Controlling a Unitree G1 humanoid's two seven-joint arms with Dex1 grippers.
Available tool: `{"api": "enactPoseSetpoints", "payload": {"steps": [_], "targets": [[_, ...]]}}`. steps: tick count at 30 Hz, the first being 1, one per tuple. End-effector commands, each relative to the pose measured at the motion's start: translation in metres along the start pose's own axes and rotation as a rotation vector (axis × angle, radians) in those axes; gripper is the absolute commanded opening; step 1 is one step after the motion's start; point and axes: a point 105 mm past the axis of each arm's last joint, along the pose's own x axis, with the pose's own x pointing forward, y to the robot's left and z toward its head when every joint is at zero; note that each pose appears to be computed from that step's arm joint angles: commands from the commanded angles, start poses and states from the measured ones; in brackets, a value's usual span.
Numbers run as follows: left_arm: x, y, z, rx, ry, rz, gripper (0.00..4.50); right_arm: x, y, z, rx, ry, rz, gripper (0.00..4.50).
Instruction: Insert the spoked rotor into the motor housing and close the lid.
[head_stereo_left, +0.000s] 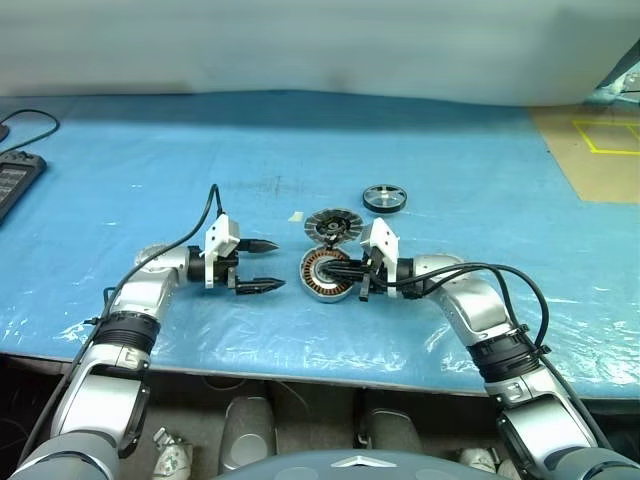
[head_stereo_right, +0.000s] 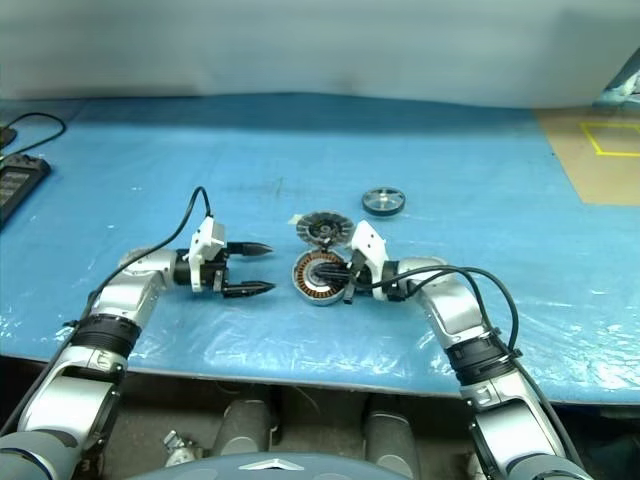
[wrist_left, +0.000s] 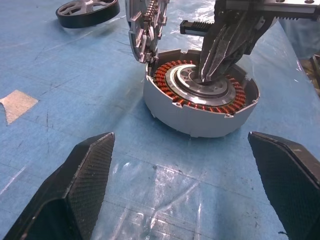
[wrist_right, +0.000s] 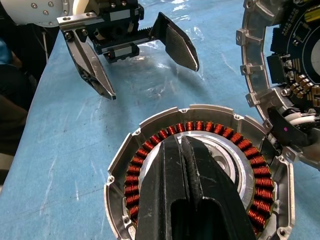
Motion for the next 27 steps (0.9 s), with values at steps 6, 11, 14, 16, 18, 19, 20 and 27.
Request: {"api": "enactPoseSetpoints", "payload": {"steps": [6, 11, 14, 16, 18, 19, 20, 27], "targets": [[-0.001, -0.001, 0.008, 0.038, -0.01, 0.01, 4.5, -0.001, -0.003, -0.017, -0.041, 0.102, -0.008, 0.04], [-0.001, -0.001, 0.008, 0.037, -0.007, 0.014, 4.5, -0.005, -0.003, -0.022, -0.112, 0.171, 0.001, 0.04], [0.0, 0.0, 0.009, 0.039, -0.006, 0.015, 4.5, -0.007, -0.004, -0.024, -0.139, 0.204, -0.003, 0.04], [0.0, 0.0, 0.01, 0.039, -0.006, 0.014, 4.5, -0.008, -0.004, -0.025, -0.152, 0.223, -0.009, 0.04], [0.0, 0.0, 0.01, 0.04, -0.006, 0.014, 4.5, -0.01, -0.005, -0.026, -0.168, 0.243, -0.015, 0.04], [0.0, 0.0, 0.01, 0.04, -0.005, 0.014, 4.5, -0.011, -0.005, -0.026, -0.175, 0.249, -0.012, 0.04], [0.0, 0.0, 0.01, 0.04, -0.005, 0.014, 4.5, -0.012, -0.003, -0.026, -0.18, 0.251, -0.007, 0.04], [0.0, 0.0, 0.01, 0.039, -0.002, 0.017, 4.5, -0.013, 0.005, 0.004, -0.12, 0.099, 0.038, 0.04]]}}
